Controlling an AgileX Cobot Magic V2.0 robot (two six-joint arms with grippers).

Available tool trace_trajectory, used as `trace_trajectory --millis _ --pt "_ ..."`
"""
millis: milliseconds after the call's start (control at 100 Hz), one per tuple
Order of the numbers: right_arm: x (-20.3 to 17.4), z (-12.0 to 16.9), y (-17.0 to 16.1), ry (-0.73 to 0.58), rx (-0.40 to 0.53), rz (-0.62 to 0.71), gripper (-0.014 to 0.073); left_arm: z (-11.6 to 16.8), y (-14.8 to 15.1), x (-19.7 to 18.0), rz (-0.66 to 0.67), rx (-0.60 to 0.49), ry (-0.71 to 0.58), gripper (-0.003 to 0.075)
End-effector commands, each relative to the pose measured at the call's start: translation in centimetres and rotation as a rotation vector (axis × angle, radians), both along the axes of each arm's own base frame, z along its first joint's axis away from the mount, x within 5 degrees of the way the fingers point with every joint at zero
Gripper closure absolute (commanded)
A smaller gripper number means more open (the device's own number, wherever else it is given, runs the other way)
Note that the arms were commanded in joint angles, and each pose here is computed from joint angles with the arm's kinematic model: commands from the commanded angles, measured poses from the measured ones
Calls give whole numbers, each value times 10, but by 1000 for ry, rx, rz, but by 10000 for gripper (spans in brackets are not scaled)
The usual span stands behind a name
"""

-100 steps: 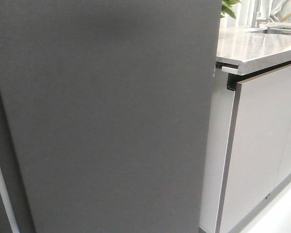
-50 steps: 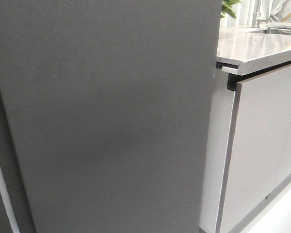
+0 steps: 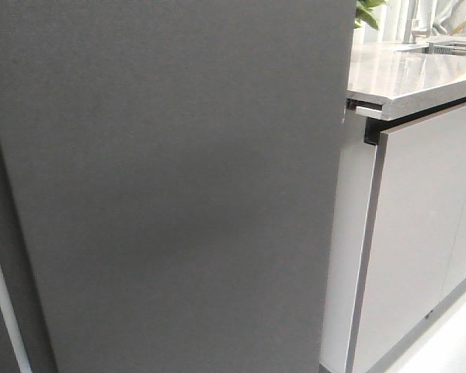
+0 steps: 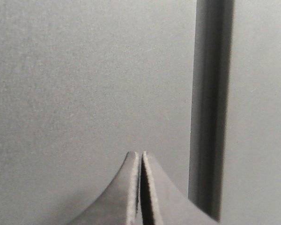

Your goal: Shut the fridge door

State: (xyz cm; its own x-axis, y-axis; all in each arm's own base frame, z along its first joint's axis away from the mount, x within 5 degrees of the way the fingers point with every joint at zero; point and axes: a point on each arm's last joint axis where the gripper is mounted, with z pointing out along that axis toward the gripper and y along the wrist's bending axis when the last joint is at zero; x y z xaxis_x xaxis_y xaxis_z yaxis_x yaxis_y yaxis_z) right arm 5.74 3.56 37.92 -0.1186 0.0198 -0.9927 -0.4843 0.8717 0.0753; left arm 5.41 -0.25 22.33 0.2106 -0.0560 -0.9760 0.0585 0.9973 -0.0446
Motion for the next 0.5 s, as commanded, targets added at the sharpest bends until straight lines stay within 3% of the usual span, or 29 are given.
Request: trace_trajectory --millis 0,370,490 --pt "0 14 -2 -87 46 -23 640 -5 0 0 4 -11 -47 740" --pt "1 15 -2 -105 56 -30 640 -5 0 0 4 -11 -47 740" --pt "1 14 -7 -109 55 -97 640 -5 0 0 4 -11 -47 740"
